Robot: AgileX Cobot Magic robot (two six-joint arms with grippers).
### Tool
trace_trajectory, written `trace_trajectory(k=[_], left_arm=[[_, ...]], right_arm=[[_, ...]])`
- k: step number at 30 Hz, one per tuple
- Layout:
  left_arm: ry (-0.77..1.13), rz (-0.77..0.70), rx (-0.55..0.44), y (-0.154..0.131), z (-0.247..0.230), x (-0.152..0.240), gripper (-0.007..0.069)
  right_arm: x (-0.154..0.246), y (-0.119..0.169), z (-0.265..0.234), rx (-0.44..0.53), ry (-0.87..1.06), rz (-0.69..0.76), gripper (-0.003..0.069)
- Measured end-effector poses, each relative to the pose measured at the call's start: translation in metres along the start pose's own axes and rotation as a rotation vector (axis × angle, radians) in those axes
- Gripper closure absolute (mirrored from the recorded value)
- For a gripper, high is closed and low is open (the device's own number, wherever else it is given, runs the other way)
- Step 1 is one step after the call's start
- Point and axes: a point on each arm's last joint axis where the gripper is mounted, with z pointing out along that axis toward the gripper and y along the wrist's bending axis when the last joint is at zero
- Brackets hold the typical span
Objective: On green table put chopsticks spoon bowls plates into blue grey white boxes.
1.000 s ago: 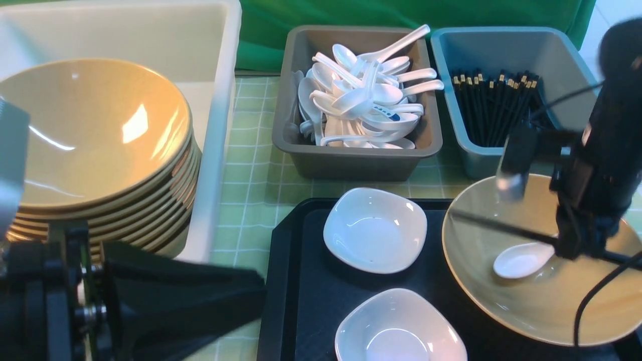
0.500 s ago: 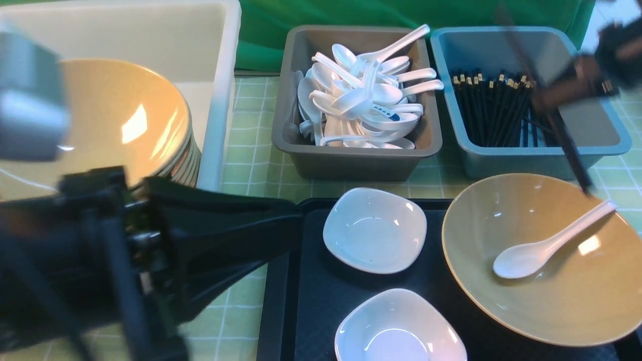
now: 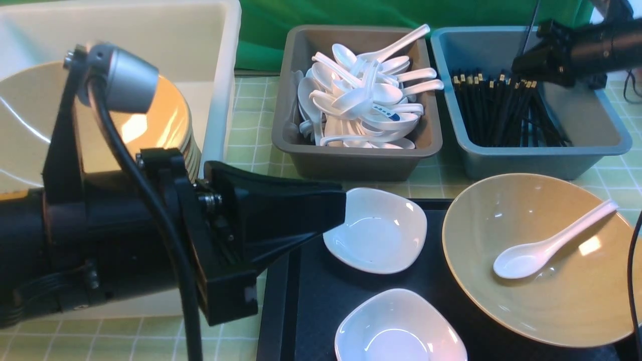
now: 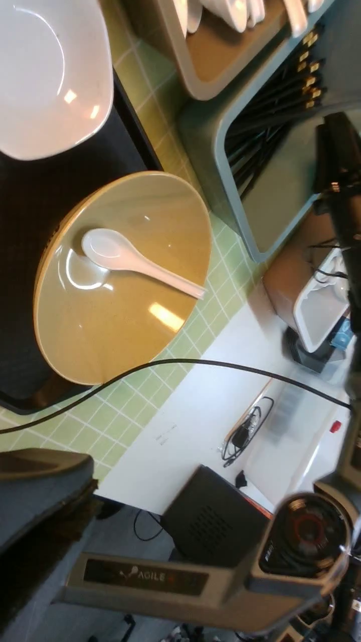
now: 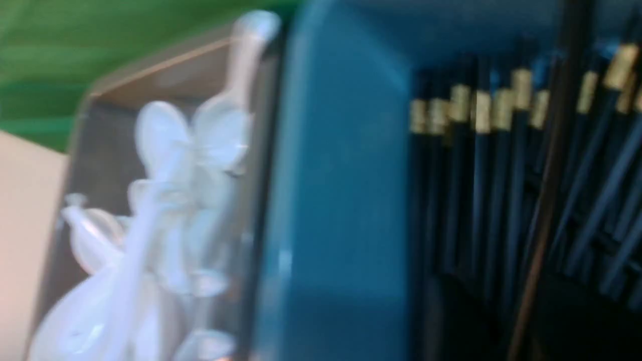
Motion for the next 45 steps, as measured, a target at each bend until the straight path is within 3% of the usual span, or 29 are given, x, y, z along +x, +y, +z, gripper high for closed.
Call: trace_trajectory(k=[3,6,10,12,16,17,22,24,26,31,36,45], left_arm=[[0.011,-0.002,0.018,-0.002,0.0,0.001,0.0627],[0.024,-0.002,0.036,-0.003,0.0,0.002,0.0627],[0.036,-0.002,0.053,-0.005,0.0,0.003,0.0627],[0.039,0.004,0.06,-0.006,-0.001,0.004,0.0627],[0.042,0.049,0.054,-0.008,-0.006,0.003,0.0627],[0.049,0.101,0.043,-0.011,-0.01,0.001,0.0627],[0.093,0.203,-0.018,-0.015,-0.022,-0.006,0.0627],[0.109,0.218,-0.041,-0.014,-0.024,-0.007,0.0627],[0.157,0.234,-0.105,-0.011,-0.028,-0.008,0.0627],[0.215,0.225,-0.189,-0.004,-0.031,-0.005,0.0627],[0.228,0.2,-0.218,-0.001,-0.032,-0.004,0.0627],[0.235,0.196,-0.216,-0.001,-0.032,-0.004,0.0627]], right_arm=[[0.001,-0.003,-0.005,-0.016,0.032,-0.029,0.0231],[0.003,0.004,-0.019,-0.058,0.08,-0.097,0.0155],[0.011,0.023,-0.049,-0.098,0.112,-0.223,0.0127],[0.024,0.046,-0.078,-0.138,0.134,-0.391,0.0123],[0.04,0.074,-0.106,-0.167,0.171,-0.558,0.0121],[0.05,0.092,-0.118,-0.119,0.225,-0.687,0.012],[0.082,0.129,-0.124,0.033,0.432,-1.009,0.012],[0.09,0.136,-0.122,0.055,0.491,-1.081,0.012],[0.11,0.15,-0.112,0.102,0.626,-1.27,0.0119],[0.144,0.141,-0.092,0.187,0.867,-1.464,0.012],[0.187,0.11,-0.076,0.268,1.147,-1.596,0.012],[0.191,0.077,-0.061,0.355,1.139,-1.609,0.012]])
